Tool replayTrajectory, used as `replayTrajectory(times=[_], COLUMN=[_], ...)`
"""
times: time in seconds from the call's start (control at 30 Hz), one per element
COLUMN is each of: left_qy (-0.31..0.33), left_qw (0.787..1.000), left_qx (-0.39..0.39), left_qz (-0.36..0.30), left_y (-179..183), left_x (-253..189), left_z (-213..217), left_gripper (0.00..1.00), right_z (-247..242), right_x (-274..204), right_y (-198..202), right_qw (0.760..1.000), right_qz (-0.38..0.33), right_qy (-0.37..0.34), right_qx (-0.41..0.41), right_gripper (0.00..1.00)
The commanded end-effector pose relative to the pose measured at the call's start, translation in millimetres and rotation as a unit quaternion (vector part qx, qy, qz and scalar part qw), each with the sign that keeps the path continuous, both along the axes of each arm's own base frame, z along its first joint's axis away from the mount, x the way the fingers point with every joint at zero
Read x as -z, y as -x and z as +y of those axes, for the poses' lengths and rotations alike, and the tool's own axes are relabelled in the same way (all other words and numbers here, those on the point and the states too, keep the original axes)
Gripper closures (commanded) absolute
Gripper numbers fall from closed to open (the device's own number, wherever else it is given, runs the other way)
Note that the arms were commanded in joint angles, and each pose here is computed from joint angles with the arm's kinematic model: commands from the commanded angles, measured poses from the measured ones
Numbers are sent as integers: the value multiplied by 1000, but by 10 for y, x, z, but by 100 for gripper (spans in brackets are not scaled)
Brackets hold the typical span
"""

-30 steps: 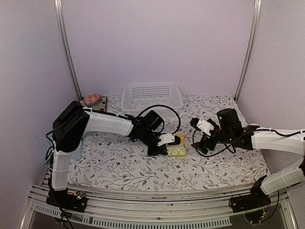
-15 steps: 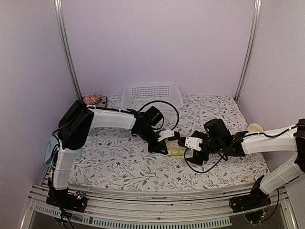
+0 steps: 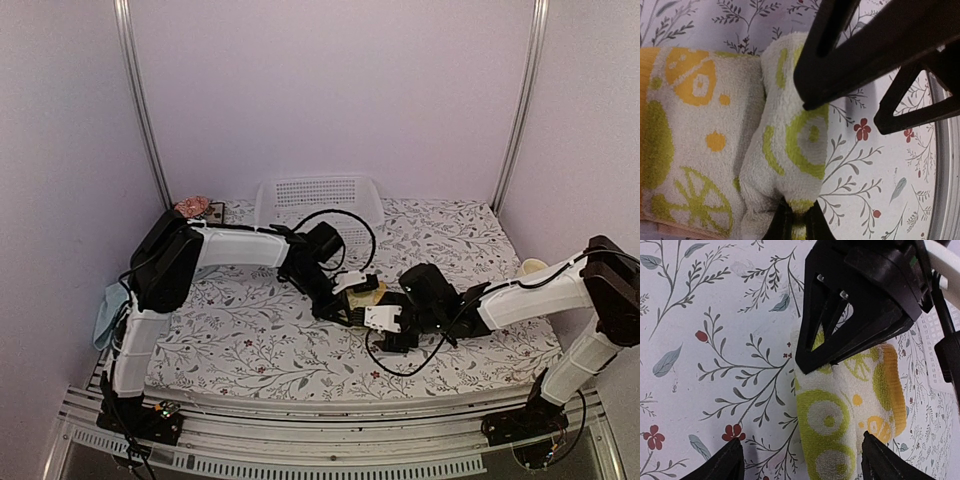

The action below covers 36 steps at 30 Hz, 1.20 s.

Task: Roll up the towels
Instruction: Roll the towel at the center of the board.

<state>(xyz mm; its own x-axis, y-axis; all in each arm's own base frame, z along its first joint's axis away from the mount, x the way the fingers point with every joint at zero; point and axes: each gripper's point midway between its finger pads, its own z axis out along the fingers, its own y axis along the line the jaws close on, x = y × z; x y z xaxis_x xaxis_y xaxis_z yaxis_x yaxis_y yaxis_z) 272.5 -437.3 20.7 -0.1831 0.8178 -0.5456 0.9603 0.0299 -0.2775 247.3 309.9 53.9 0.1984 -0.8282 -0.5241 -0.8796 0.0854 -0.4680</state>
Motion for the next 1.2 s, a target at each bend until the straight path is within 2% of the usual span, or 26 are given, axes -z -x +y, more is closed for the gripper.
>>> replayTrajectory(times=[0.0,0.4,0.53,0.6,0.73,1.07,1.17], left_qy=[-100,-99,-100,-99,-96,-24,-15], left_qw=[991,989,990,990,991,998,997], left_qx=[-12,-15,-19,-21,-28,-42,-45], left_qz=[92,105,102,102,89,-37,-58], left_y=[318,310,280,263,201,-43,-37], left_x=[524,563,559,547,512,-22,-58], left_z=[383,387,392,400,411,394,444], left_gripper=[100,99,97,97,91,83,82], right_z=[70,41,33,35,54,32,6], right_x=[-3,134,189,207,245,320,315], right_y=[-141,-214,-169,-144,-105,-44,-42], right_qw=[999,998,999,999,999,994,991], right_qz=[-30,-25,-11,-5,14,96,121], right_qy=[6,21,24,25,27,14,9], right_qx=[20,47,44,41,37,54,61], right_gripper=[23,38,56,72,89,93,93])
